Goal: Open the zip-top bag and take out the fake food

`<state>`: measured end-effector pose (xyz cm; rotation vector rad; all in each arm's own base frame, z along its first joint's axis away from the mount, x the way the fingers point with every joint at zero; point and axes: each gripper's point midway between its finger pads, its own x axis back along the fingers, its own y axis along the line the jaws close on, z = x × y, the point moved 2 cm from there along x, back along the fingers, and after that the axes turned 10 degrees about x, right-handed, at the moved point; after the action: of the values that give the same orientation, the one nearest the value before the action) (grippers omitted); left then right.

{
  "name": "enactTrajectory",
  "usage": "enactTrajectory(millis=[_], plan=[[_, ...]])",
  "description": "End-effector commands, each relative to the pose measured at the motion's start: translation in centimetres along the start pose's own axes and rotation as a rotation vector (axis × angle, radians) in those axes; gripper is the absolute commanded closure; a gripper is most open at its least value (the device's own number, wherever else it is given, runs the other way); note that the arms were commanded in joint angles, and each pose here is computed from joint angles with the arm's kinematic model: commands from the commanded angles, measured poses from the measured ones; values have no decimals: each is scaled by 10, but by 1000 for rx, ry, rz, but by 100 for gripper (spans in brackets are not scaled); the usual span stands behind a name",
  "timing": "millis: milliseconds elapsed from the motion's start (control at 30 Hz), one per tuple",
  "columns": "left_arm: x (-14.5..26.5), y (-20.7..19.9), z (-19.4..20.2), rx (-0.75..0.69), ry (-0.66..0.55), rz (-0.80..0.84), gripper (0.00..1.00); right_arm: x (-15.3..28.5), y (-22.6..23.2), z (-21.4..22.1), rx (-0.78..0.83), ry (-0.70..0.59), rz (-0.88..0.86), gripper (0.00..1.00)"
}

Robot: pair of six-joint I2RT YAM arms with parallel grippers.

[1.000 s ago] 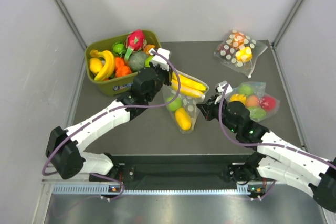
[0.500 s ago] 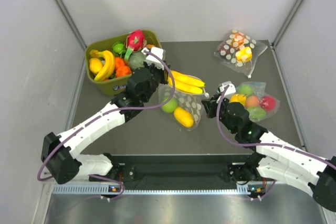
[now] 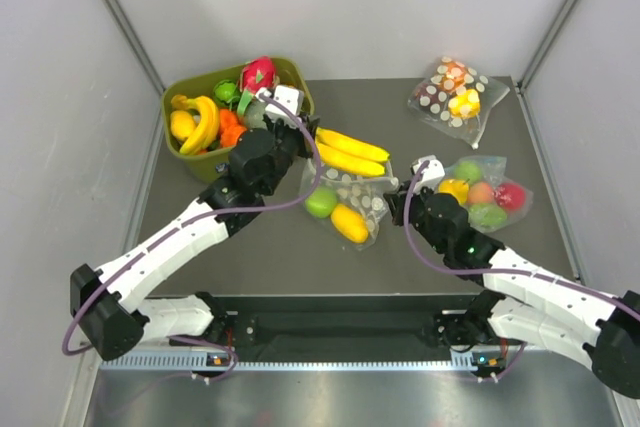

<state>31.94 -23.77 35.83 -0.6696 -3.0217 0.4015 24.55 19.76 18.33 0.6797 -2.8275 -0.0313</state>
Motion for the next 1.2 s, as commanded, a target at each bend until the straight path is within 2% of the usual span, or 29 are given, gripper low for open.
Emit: enactTrajectory(millis=[0,233,367,633,800,933,1067,1167], plan=[[-9,-16,-39,68,-112,54,100,-2,5,-9,-28,-28,-28,100],[-18,0,-77,151,-210,31,100,4,4,-16,-23,-40,-31,100],[-16,40,-95,158,-260,-77,100,9,3,-20,-23,-53,-33,100],[-5,146,-72,18,-241,-474,100,13,4,-26,-17,-66,-47,100],[-4,197,-68,-36,-225,-640,100,16,5,-28,-12,-70,-56,100],[-10,224,-55,-52,-180,-702,100,17,4,-27,-10,-68,-56,100],[-16,233,-28,-69,-115,-703,100,17,3,-23,-8,-60,-52,100],[-26,236,-24,-54,-134,-693,100,14,4,-22,-4,-52,-54,100]])
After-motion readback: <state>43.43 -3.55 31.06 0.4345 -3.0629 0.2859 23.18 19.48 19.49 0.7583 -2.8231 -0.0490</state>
